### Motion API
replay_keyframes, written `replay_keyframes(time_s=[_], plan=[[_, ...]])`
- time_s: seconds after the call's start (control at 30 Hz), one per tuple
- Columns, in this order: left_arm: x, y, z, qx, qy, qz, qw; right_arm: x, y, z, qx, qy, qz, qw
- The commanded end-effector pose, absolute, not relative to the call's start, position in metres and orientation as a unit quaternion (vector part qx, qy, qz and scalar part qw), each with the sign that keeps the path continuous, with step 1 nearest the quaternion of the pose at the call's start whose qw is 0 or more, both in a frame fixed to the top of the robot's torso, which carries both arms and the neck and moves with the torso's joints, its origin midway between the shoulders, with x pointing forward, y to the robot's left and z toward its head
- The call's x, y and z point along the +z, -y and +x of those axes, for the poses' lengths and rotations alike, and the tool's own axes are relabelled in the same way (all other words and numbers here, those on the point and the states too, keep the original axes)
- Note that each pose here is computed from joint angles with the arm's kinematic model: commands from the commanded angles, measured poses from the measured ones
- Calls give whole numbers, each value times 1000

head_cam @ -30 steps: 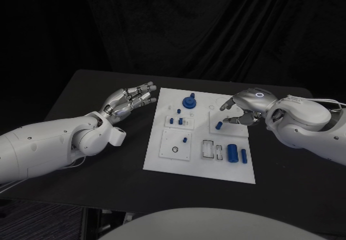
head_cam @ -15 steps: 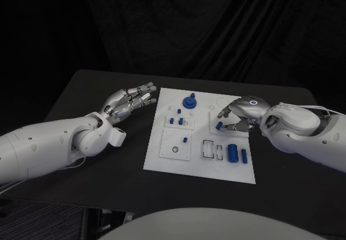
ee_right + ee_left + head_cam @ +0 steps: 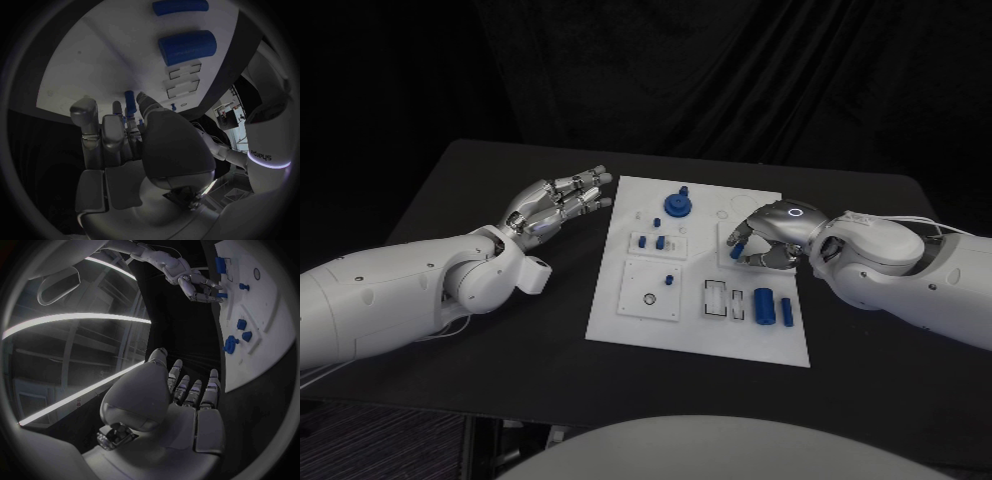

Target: Assemble the parts on the task board

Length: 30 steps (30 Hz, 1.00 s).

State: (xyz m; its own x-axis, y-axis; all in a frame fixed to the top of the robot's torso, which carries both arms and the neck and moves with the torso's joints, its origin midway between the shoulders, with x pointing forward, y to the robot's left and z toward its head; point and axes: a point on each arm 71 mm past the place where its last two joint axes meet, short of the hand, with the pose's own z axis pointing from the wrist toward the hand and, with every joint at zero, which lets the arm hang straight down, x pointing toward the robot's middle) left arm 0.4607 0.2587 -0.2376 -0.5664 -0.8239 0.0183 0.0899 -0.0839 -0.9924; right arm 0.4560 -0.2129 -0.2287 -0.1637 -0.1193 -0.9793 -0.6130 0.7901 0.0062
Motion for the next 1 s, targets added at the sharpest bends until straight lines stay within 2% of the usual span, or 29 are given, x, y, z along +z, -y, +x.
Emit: replay_keyframes(time_s=[0.03, 0.5, 1.0], plan=[[-238, -257, 459, -674, -579, -312, 335, -230, 212, 456, 215, -731, -249, 598], [-240, -257, 459, -673, -581, -314, 332, -232, 207, 457, 223, -723, -249, 604], [-244, -256, 458, -671, -584, -317, 329, -224, 205, 454, 246, -687, -239, 641]])
